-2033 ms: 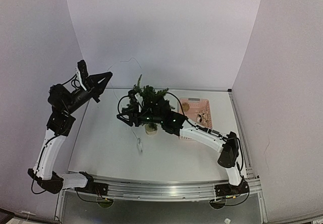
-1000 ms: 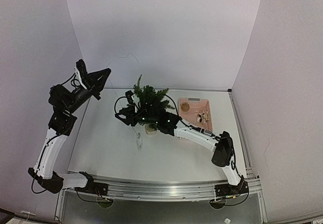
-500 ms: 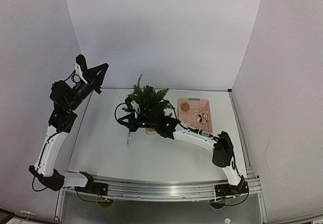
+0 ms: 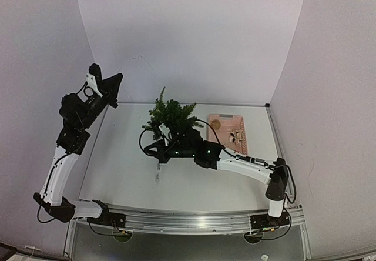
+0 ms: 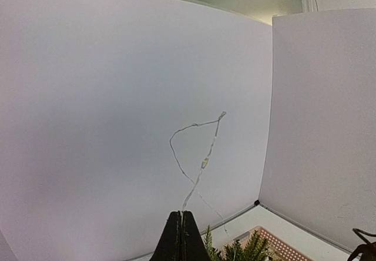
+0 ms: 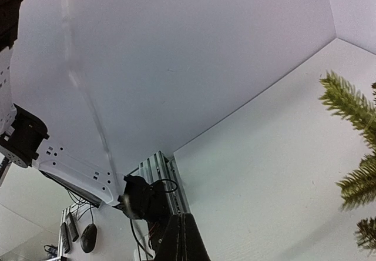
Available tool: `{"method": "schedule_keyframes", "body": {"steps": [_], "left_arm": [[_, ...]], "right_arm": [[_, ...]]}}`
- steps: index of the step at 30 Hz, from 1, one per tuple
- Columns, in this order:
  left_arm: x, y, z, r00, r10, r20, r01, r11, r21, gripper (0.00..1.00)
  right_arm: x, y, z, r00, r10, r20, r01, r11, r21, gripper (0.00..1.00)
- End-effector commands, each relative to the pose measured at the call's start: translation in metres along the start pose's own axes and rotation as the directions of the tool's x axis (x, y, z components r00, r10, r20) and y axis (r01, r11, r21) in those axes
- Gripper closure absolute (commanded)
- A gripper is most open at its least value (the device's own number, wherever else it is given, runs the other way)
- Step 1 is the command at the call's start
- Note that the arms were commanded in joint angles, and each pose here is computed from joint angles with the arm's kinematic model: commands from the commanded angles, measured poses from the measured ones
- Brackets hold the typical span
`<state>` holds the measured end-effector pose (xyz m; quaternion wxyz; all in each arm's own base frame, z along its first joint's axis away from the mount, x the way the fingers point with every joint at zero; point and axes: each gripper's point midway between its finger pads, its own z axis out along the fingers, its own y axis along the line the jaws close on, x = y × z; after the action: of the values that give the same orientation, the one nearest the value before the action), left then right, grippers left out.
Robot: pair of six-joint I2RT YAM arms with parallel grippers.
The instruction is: Decorate the small christmas tree
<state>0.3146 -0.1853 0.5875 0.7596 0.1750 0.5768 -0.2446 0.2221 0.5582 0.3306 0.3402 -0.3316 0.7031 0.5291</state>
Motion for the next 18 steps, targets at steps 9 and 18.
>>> {"method": "schedule_keyframes", "body": {"steps": [9,18], "left_arm": [[0.037,-0.018,-0.008,0.996,-0.077,-0.046,0.082,0.990,0.111,1.00],[0.067,-0.014,-0.011,0.993,-0.072,-0.093,0.080,0.993,0.088,1.00]], "right_arm": [[0.006,-0.025,-0.109,0.988,-0.106,-0.114,0.141,0.921,0.363,1.00],[0.012,-0.096,-0.129,0.978,-0.129,-0.161,0.198,0.812,0.550,1.00]]}}
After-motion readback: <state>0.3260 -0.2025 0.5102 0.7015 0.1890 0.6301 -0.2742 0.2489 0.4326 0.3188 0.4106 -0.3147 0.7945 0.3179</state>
